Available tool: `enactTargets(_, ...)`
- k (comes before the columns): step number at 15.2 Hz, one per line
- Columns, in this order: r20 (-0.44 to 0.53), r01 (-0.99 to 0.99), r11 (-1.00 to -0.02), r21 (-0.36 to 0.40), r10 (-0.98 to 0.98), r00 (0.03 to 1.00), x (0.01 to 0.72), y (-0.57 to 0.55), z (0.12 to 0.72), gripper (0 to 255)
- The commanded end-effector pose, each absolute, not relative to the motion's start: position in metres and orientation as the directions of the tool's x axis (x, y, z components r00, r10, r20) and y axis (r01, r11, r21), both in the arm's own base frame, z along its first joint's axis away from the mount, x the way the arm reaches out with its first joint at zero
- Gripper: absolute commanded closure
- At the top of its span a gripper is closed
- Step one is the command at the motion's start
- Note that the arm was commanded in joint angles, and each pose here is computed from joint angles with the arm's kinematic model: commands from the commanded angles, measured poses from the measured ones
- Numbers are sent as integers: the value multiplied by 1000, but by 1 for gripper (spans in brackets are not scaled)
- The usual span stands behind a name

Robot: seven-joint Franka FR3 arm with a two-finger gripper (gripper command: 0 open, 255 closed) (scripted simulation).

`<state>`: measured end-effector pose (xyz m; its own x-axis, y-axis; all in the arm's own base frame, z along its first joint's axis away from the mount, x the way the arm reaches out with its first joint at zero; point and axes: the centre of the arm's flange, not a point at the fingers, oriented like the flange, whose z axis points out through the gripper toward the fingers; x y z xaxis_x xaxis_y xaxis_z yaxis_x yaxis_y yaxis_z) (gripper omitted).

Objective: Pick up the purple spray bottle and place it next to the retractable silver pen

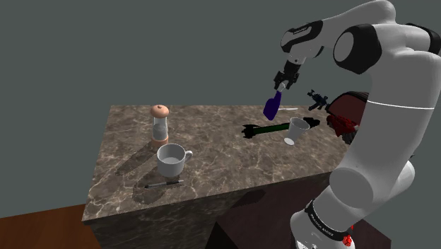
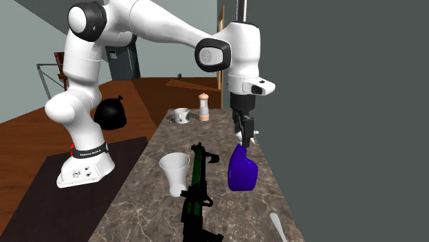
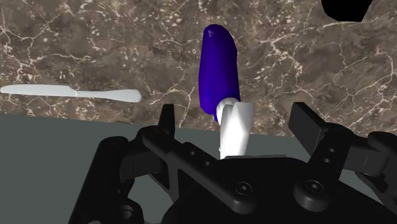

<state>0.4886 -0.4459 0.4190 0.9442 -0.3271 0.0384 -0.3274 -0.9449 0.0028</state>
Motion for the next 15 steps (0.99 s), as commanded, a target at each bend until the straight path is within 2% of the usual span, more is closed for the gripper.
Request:
enactTargets(1, 38, -327, -945, 3, -327, 944, 489, -446, 419, 255)
enactTargets(10, 38, -327, -945, 3, -327, 944, 489, -446, 419, 255)
enactTargets(15, 38, -327, -945, 3, -327, 944, 489, -446, 445, 255)
